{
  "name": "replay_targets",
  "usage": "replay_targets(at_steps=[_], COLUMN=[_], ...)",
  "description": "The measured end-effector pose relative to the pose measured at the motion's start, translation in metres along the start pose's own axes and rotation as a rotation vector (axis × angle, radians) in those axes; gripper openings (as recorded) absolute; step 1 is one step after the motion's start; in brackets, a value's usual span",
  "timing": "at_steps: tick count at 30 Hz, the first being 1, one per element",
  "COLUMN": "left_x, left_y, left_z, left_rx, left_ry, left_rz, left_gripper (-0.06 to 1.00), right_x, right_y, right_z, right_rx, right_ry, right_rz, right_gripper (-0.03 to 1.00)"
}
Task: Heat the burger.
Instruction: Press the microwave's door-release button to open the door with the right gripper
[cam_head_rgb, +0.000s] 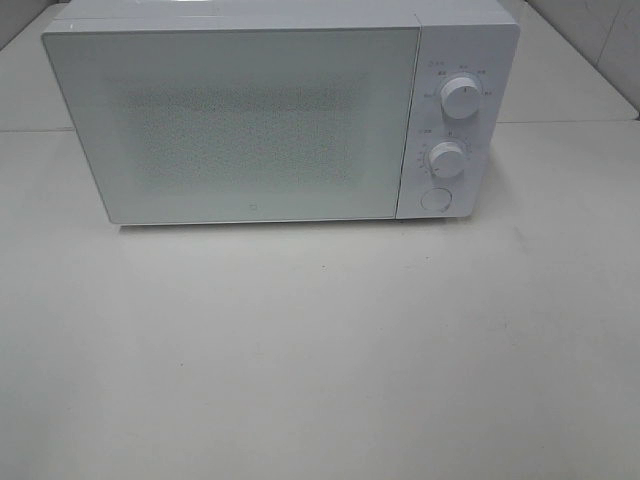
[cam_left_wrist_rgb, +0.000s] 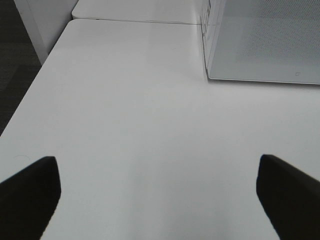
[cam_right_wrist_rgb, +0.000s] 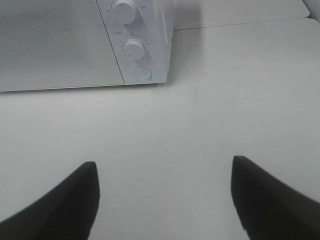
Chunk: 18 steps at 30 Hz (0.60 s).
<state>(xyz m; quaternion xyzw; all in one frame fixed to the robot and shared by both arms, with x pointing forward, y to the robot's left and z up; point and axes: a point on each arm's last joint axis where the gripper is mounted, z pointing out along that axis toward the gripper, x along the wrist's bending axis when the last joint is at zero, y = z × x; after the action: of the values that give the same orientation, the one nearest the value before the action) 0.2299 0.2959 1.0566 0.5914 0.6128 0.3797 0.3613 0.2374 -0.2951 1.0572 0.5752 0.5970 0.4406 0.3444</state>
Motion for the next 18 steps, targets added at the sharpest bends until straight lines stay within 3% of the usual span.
replay_targets(at_steps=[11, 18], left_x=[0.0, 0.0], left_y=[0.0, 0.0], left_z=[0.0, 0.0], left_rx=[0.0, 0.0], left_ry=[0.0, 0.0], left_rz=[0.0, 0.0], left_gripper=[0.99, 0.99], right_x=[0.0, 0.001], right_y=[0.0, 0.016], right_z=[0.0, 0.003], right_rx=[0.0, -0.061], right_ry=[0.003, 0.007], right_rz=[0.002, 0.004], right_gripper=[0.71, 0.71])
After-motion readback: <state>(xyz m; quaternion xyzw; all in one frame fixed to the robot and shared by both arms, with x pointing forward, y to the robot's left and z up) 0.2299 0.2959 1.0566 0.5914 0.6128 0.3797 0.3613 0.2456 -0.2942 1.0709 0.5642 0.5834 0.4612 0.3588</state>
